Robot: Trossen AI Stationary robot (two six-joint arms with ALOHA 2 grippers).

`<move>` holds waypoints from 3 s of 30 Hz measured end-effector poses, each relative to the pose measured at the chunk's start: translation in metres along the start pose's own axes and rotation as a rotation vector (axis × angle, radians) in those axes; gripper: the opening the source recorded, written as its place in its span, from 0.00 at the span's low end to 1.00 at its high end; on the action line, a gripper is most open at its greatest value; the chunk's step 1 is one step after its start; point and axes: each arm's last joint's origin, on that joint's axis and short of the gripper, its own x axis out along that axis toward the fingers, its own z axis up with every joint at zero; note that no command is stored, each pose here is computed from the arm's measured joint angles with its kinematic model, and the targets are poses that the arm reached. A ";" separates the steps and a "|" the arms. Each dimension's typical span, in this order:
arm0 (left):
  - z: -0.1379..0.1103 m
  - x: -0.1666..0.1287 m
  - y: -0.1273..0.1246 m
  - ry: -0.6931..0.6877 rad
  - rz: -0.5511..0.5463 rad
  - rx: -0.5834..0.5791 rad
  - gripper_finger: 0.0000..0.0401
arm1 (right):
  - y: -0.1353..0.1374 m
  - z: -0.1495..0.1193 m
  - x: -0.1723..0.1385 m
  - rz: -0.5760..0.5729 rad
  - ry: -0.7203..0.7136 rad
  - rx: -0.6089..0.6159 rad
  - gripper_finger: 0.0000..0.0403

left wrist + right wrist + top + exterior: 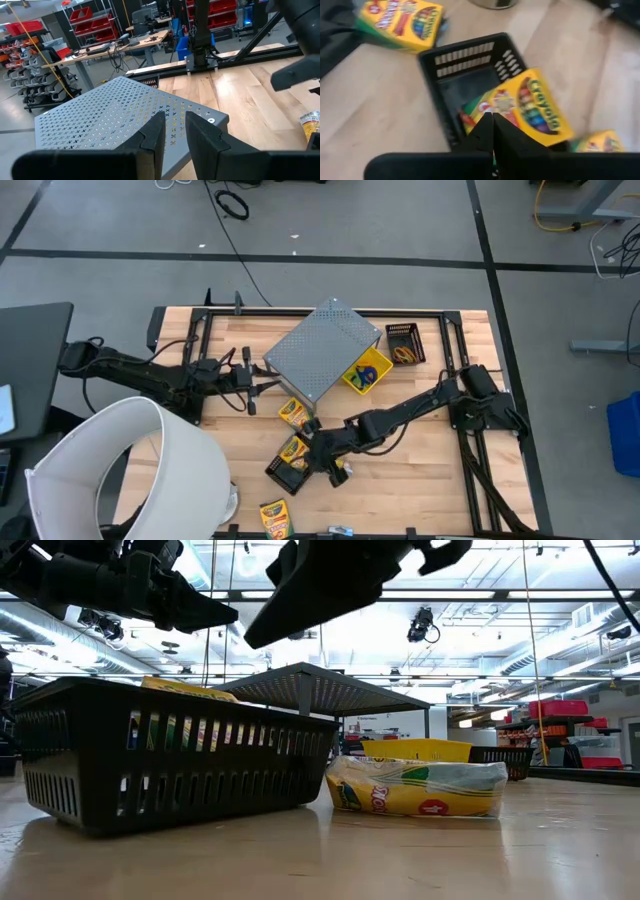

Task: Pick & Place Office Desk Supplies
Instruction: Put the crayon box into the bottom black bin

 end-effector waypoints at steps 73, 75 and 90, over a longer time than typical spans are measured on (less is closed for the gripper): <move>0.001 0.000 0.000 -0.004 -0.001 -0.014 0.21 | -0.035 -0.017 0.081 -0.011 0.144 -0.116 0.00; 0.001 0.000 0.000 -0.004 -0.001 -0.015 0.21 | -0.036 -0.016 0.081 -0.019 0.129 -0.104 0.00; 0.000 0.000 0.000 -0.002 -0.009 -0.015 0.21 | -0.019 -0.007 0.068 -0.049 0.180 -0.175 0.00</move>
